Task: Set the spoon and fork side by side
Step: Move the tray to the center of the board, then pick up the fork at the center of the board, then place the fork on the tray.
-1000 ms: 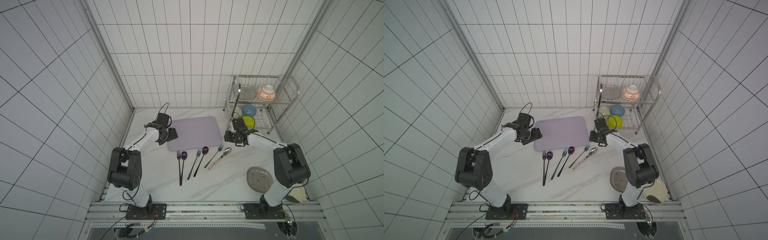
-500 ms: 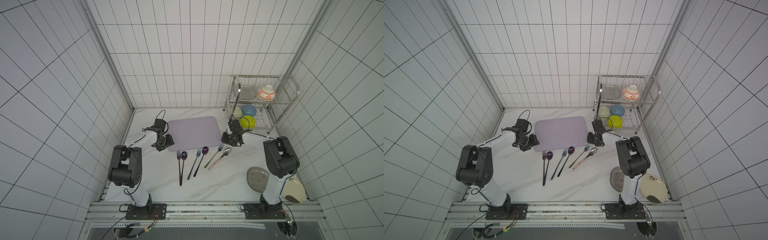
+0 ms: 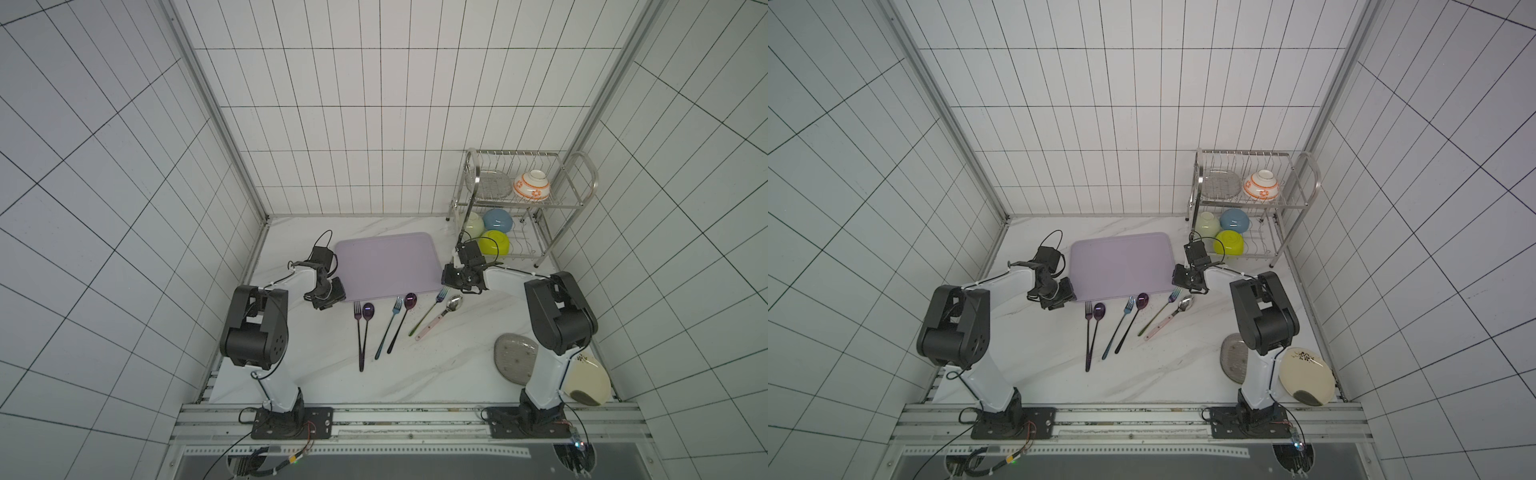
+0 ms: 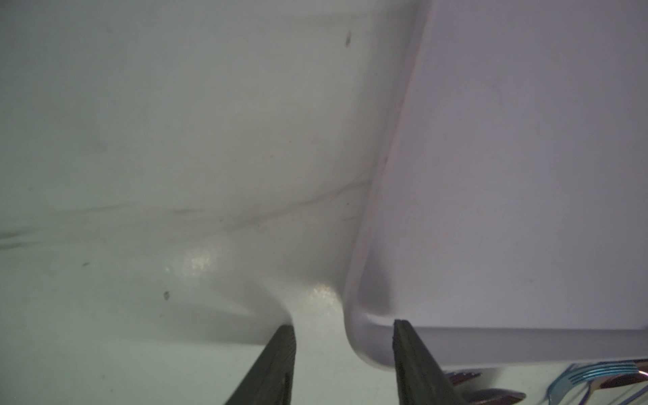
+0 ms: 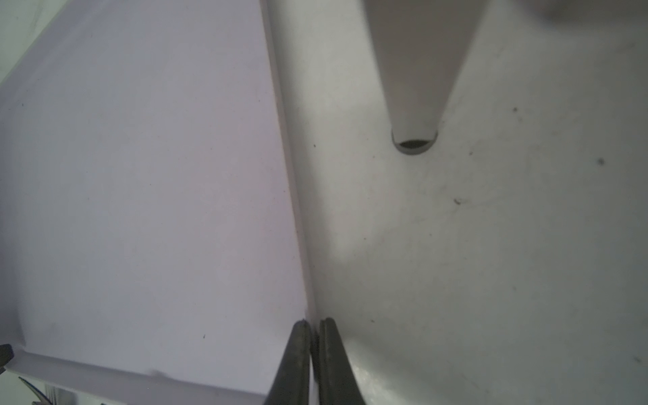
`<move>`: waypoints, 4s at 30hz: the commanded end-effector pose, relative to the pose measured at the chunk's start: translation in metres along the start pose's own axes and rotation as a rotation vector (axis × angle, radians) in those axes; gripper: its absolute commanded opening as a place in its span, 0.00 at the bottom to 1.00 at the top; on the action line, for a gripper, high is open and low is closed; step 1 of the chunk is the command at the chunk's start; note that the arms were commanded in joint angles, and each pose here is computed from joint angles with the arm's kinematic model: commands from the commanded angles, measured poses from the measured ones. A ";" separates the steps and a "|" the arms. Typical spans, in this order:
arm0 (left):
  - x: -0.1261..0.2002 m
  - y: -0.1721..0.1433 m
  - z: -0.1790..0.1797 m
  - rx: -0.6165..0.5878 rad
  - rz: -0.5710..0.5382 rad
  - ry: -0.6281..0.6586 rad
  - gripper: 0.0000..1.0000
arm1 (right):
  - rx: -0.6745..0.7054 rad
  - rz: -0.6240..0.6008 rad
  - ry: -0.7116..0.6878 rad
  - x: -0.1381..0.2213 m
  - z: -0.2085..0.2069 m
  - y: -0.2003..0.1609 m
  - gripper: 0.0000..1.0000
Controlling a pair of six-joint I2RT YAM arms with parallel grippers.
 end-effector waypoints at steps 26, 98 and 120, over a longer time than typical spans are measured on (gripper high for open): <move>-0.001 -0.087 0.020 0.062 0.121 0.012 0.13 | 0.022 0.116 -0.112 0.055 -0.040 -0.082 0.03; 0.002 -0.175 -0.020 -0.305 0.132 0.225 0.00 | 0.138 -0.111 -0.108 0.203 -0.014 -0.056 0.39; 0.080 -0.009 -0.070 -0.419 -0.121 -0.079 0.00 | 0.146 -0.150 -0.079 0.200 -0.020 -0.064 0.38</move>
Point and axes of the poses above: each gripper's point midway between its finger pads, its own x axis back along the fingers, its own z axis along the line the jaws close on, y = z × x, the point moved 5 cm from there along x, back along the fingers, and after that the axes turned 6 degrees about -x, right-handed, at the moved point
